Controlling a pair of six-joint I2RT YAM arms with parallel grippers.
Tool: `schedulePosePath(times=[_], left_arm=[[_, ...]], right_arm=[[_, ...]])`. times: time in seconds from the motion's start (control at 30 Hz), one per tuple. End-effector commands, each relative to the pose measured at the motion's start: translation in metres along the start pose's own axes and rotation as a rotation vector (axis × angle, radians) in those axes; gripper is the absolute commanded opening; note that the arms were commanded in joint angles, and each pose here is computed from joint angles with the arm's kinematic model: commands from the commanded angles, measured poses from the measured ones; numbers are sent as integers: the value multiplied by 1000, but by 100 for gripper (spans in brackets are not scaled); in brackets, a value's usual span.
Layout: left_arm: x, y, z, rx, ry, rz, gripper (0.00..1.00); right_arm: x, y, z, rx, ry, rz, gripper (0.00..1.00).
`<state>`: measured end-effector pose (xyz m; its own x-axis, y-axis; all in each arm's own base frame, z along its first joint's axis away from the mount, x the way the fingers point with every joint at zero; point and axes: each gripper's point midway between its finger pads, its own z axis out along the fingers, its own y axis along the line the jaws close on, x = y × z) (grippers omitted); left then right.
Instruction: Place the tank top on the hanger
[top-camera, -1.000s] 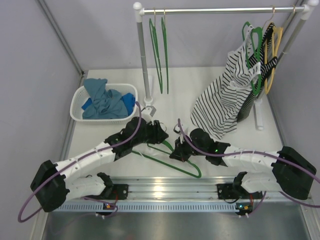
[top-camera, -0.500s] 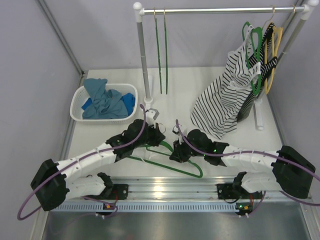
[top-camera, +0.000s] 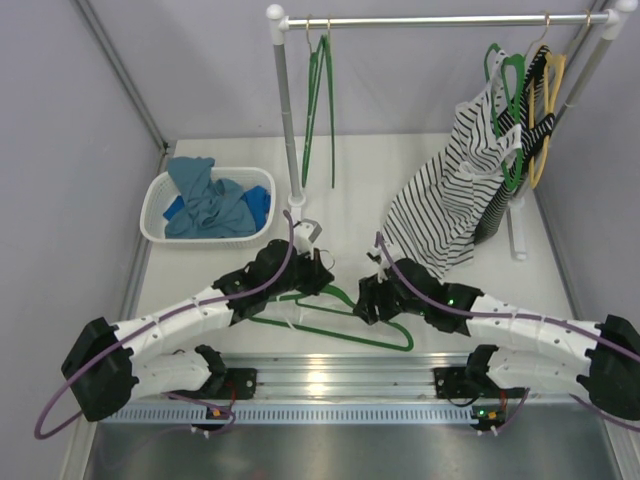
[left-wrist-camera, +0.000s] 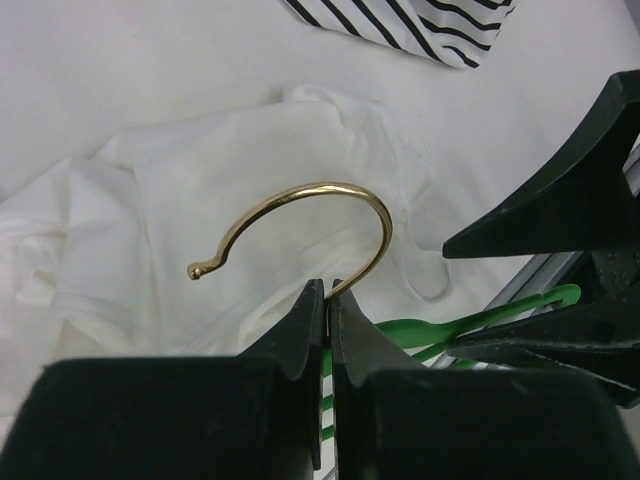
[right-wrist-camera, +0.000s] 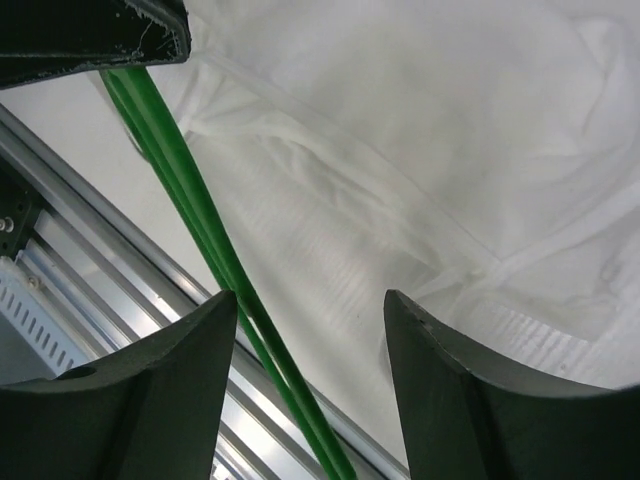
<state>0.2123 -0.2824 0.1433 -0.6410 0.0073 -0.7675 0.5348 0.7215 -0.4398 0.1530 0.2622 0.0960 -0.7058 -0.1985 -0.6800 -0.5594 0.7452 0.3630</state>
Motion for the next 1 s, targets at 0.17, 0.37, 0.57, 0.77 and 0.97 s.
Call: schedulePosePath(times=[0.17, 0.37, 0.57, 0.77, 0.97], left_arm=[[1, -12, 1, 68, 2, 50, 0], [6, -14, 0, 86, 17, 69, 0], [9, -14, -2, 90, 24, 75, 0], [12, -12, -5, 86, 32, 77, 0], [19, -7, -9, 64, 49, 72, 0]], right_arm=[[-24, -25, -29, 195, -81, 83, 55], [-3, -36, -24, 236, 10, 74, 36], [14, -48, -19, 288, 61, 88, 32], [40, -65, -18, 363, 124, 133, 28], [62, -75, -21, 408, 153, 207, 36]])
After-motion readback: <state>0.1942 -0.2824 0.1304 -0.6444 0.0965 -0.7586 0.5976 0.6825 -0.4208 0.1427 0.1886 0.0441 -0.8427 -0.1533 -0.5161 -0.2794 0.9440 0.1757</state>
